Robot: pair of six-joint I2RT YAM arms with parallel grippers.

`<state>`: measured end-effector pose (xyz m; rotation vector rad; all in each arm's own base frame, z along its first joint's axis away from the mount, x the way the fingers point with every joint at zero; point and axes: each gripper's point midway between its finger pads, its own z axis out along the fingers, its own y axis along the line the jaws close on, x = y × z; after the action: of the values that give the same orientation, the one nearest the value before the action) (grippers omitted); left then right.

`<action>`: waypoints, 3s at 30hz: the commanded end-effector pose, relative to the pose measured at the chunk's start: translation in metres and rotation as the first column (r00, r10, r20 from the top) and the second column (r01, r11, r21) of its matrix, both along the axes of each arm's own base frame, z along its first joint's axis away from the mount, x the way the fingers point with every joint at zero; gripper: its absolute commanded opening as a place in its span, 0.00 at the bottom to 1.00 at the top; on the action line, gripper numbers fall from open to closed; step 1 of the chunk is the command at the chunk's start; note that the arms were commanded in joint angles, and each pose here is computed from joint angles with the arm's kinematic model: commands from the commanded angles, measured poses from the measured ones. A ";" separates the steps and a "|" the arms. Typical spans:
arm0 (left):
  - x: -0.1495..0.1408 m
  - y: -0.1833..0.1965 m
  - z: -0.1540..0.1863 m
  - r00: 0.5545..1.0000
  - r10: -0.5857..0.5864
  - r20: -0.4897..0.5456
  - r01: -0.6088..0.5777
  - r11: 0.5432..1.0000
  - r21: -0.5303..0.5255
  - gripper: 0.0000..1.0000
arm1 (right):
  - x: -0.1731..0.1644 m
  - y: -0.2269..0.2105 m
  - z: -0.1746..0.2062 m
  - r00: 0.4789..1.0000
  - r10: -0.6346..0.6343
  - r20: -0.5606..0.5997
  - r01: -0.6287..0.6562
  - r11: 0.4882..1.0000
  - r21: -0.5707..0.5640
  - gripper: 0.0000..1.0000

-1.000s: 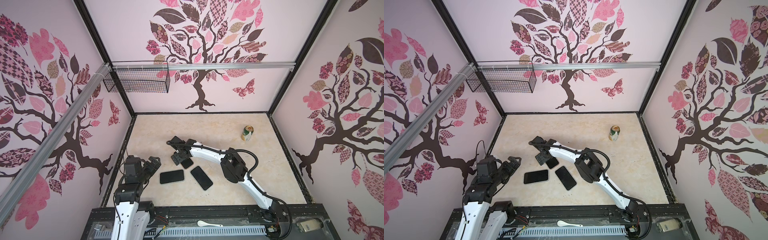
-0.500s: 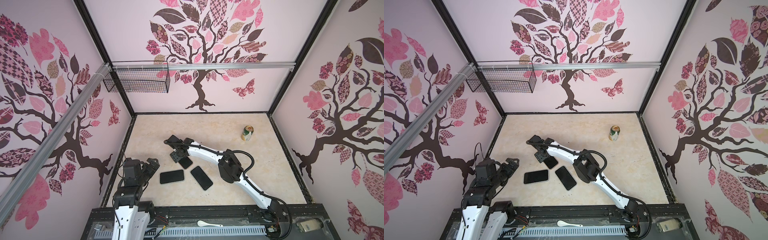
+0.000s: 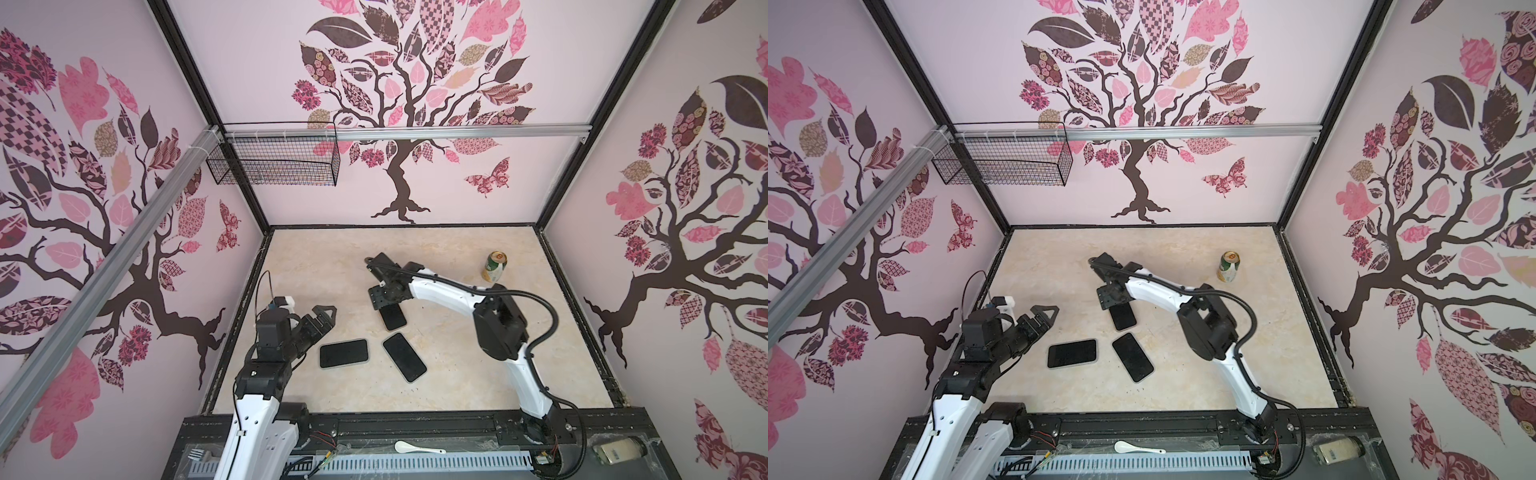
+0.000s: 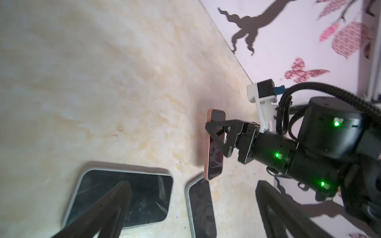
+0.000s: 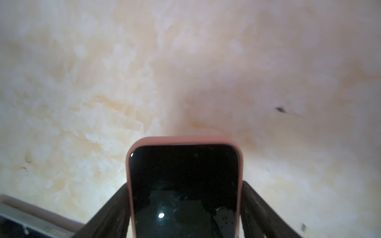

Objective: Take the phone out of the phone case
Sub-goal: Pick up the phone from the center of the table, then pass the phone.

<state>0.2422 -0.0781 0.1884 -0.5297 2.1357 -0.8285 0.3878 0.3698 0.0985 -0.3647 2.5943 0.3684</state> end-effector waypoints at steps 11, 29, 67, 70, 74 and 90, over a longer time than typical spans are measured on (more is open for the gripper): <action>0.003 -0.116 0.022 0.895 -0.426 0.135 0.404 0.900 0.164 0.98 | -0.018 -0.106 0.128 0.896 -0.443 -0.019 0.367 0.717 0.593 0.19; -0.001 -0.227 0.043 0.715 -0.661 0.229 0.656 0.747 0.108 0.84 | -0.071 -0.126 0.140 0.847 -0.449 -0.286 0.488 0.441 0.753 0.15; 0.009 -0.248 0.017 0.714 -0.679 0.170 0.668 0.734 0.123 0.13 | -0.067 -0.126 0.134 0.859 -0.455 -0.235 0.478 0.549 0.686 0.18; 0.007 -0.246 0.017 0.717 -0.678 0.163 0.667 0.735 0.123 0.04 | -0.066 -0.126 0.135 0.859 -0.456 -0.235 0.478 0.545 0.689 0.20; 0.002 -0.244 0.021 0.703 -0.696 0.144 0.682 0.718 0.141 0.00 | -0.067 -0.134 0.144 0.857 -0.479 -0.191 0.456 0.531 0.714 0.43; 0.022 -0.187 0.046 0.835 -0.550 0.014 0.500 0.771 0.395 0.00 | -0.094 -0.170 0.229 0.781 -0.354 0.514 -0.068 0.770 0.634 1.00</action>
<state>0.2496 -0.2873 0.2077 0.4026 2.3142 -0.8487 0.2993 0.2025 0.3067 0.1817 1.8221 0.9668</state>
